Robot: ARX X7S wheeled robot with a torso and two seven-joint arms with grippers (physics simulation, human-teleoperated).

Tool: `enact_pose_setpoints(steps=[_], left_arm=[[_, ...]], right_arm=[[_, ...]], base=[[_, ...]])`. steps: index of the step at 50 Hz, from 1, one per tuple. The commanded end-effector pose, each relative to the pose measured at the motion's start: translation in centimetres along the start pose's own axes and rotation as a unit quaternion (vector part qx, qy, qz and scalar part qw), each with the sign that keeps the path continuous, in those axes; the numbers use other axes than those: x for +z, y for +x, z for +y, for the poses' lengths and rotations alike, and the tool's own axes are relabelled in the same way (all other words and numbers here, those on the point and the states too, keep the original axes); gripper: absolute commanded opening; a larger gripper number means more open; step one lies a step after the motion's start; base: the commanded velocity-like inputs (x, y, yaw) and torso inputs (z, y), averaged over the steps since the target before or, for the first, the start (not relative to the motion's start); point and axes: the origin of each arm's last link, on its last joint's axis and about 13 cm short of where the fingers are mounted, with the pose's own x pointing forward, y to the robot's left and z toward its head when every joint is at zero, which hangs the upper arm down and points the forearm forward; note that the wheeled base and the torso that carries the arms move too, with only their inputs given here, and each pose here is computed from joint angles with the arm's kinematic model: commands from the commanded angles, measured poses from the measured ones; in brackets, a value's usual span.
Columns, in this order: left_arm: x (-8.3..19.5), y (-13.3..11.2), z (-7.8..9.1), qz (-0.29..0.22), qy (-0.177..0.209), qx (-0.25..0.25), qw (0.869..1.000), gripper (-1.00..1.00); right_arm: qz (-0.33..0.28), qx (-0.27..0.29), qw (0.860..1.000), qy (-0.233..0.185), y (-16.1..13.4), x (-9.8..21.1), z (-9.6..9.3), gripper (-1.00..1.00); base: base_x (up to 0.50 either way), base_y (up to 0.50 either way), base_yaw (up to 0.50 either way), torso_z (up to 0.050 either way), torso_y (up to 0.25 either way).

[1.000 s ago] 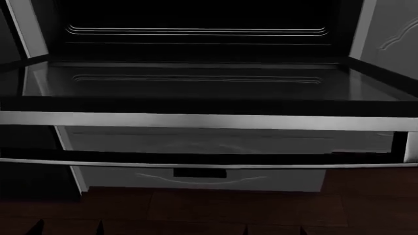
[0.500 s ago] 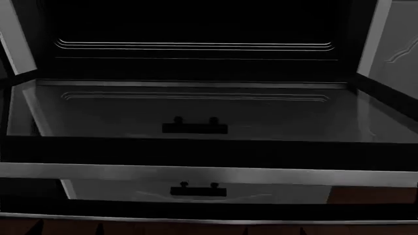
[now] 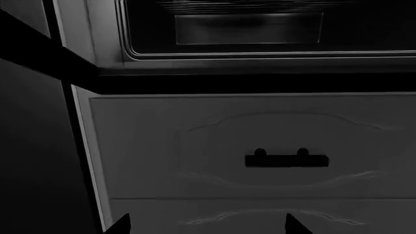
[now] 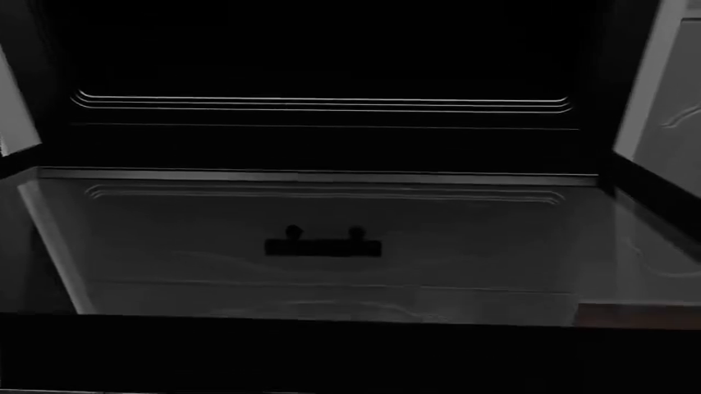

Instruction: Close the oven door

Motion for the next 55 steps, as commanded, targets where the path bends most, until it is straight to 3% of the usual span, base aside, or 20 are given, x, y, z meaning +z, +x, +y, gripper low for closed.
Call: enact_pose_setpoints(steps=[1,55], left_arm=[[-0.02,0.04,0.0,0.0,0.0,0.0,1.0,1.0],[0.01,0.05,0.03,0.002,-0.003,0.001,1.0,1.0]], right_arm=[[0.0,0.0,1.0,0.0,0.01,-0.01,0.01,1.0],[-0.004,0.001,1.0,0.003,-0.03,0.02,-0.01,1.0]], base=[[0.2,0.0,0.0,0.0,0.0],[0.2,0.0,0.0,0.0,0.0]])
